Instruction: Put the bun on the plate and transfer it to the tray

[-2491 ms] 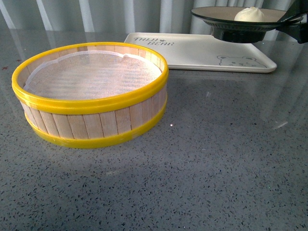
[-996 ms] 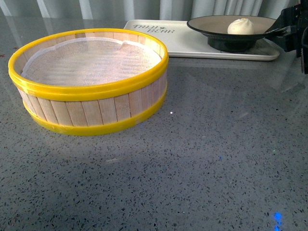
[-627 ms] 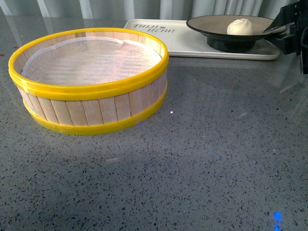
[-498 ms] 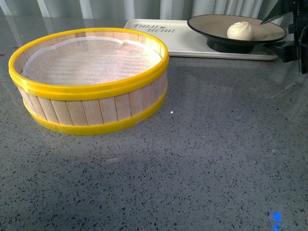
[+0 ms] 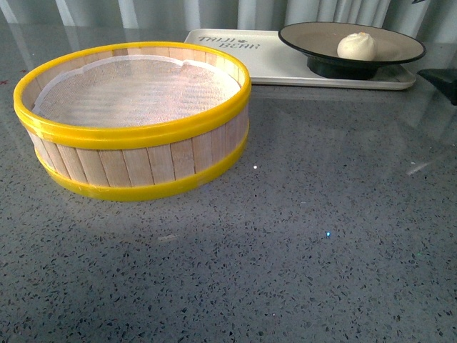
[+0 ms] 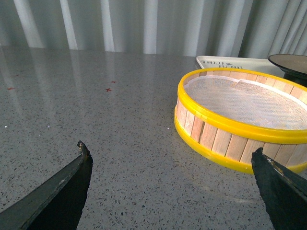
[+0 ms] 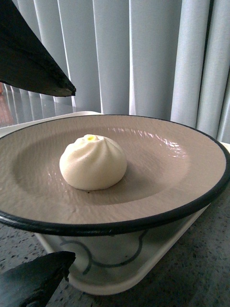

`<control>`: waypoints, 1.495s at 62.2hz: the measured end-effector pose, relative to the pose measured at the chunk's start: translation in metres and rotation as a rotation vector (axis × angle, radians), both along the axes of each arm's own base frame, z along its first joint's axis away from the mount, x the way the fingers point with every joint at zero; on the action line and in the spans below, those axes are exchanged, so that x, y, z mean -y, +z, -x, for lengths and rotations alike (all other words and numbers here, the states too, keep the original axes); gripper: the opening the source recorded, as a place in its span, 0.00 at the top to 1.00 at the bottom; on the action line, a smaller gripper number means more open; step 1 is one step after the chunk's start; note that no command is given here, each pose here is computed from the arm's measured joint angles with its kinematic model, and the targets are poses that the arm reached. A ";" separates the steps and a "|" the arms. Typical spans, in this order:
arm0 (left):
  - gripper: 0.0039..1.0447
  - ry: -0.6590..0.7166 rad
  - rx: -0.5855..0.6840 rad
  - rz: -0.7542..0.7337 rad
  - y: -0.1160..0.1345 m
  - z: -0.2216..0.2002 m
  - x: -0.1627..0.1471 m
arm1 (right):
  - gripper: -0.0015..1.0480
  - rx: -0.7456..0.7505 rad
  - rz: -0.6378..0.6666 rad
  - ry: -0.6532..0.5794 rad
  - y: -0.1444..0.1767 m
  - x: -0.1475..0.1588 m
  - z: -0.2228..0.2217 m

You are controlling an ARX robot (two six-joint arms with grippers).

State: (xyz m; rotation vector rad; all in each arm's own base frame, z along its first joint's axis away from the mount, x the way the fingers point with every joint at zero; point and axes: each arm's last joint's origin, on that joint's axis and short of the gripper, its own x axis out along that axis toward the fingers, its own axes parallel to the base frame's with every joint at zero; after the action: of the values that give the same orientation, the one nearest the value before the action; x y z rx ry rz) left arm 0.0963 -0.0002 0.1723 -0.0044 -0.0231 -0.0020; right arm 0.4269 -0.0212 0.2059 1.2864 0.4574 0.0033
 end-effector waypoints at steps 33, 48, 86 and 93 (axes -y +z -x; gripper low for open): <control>0.06 0.000 0.000 0.000 0.000 0.000 0.000 | 0.08 0.112 0.751 -0.491 0.073 0.110 0.178; 0.06 0.000 0.000 0.000 0.000 0.000 0.000 | 0.08 0.253 1.213 -0.492 0.095 0.097 0.248; 0.06 0.000 0.000 0.000 0.000 0.000 0.000 | 0.82 0.445 1.295 -0.015 0.032 0.014 0.298; 0.06 0.000 0.000 0.000 0.000 0.000 0.000 | 0.99 0.445 1.293 -0.006 0.017 0.006 0.302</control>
State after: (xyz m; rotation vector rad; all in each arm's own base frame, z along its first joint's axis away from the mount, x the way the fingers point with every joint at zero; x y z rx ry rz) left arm 0.0962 -0.0002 0.1723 -0.0044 -0.0235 -0.0020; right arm 0.1252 -0.0270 0.2230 -0.0047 0.0072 -0.0099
